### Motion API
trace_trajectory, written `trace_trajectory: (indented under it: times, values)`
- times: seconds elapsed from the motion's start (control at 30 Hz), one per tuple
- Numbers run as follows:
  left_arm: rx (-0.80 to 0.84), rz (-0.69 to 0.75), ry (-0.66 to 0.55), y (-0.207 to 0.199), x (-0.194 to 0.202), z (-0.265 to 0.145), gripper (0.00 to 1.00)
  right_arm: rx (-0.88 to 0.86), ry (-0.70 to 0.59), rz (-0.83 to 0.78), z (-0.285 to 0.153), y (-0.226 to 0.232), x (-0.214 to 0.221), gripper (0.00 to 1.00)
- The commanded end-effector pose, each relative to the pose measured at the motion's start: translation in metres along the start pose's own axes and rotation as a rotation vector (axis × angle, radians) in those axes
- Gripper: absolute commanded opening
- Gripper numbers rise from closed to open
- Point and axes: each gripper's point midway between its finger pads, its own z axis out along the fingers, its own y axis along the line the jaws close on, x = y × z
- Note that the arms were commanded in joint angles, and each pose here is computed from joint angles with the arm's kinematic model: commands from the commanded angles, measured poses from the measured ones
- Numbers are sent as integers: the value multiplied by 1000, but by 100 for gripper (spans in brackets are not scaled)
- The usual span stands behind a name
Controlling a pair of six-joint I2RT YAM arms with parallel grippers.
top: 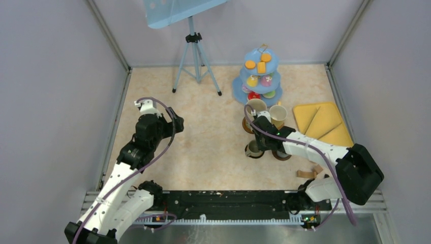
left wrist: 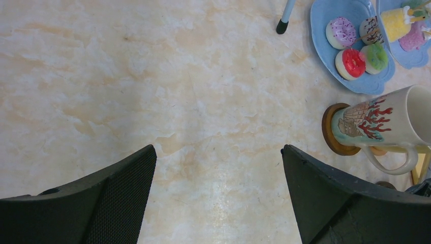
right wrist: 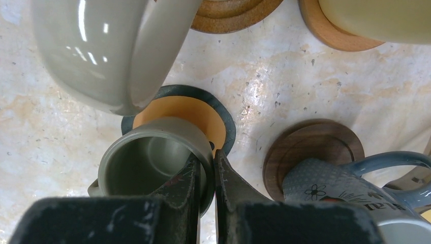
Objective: Serve the afternoon tea
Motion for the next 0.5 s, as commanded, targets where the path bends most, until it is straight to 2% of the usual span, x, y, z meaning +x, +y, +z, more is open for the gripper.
trace_trajectory:
  times: [0.0,0.37,0.47]
  values:
    - [7,0,-38,-4,-12,0,99,2,-64,35,4,0,-15,0]
    - [11,-1,-39,-5,-14,-1,99,5,-67,34,13,1,-11,0]
    - [11,-1,-39,-5,-14,-2,99,-2,-70,29,8,1,-14,18]
